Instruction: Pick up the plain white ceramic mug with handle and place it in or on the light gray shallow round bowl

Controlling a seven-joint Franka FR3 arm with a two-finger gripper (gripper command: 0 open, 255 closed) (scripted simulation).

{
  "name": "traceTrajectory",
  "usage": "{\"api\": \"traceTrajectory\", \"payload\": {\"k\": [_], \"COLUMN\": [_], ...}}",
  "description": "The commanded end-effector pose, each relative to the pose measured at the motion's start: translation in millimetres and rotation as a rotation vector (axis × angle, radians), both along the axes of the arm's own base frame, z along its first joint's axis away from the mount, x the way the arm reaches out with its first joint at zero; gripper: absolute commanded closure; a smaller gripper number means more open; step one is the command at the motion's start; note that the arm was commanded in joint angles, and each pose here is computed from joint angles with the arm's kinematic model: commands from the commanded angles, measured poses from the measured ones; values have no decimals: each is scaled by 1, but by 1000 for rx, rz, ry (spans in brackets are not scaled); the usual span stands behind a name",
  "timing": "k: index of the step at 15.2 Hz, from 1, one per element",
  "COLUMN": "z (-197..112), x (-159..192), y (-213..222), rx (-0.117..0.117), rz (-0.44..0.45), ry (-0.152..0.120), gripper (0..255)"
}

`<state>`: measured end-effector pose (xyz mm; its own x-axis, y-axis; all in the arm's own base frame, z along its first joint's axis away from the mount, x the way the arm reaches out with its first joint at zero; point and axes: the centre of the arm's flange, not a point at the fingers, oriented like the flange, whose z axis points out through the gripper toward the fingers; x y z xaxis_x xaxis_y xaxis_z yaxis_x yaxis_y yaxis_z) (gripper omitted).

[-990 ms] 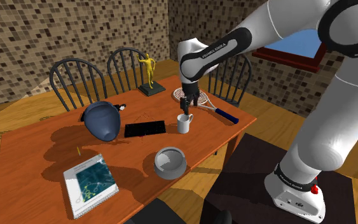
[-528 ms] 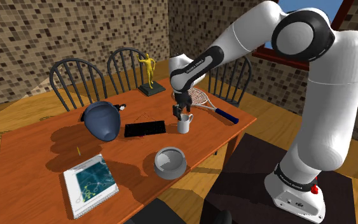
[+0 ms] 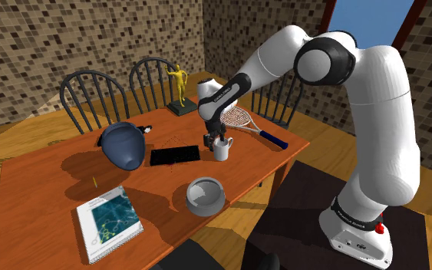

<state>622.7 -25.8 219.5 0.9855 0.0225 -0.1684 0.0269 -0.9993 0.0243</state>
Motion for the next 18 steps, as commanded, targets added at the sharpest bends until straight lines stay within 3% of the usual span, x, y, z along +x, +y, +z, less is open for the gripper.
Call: {"api": "traceTrajectory", "payload": {"k": [1,5,12,13,18], "z": [-11,-29,-29,-29,-29], "x": [-1,-4,-4,-4,-4], "y": [0,0,0,0,0], "rx": [0,0,0,0,0], "rz": [0,0,0,0,0], "ry": [0,0,0,0,0], "gripper": [0,0,0,255,255]}}
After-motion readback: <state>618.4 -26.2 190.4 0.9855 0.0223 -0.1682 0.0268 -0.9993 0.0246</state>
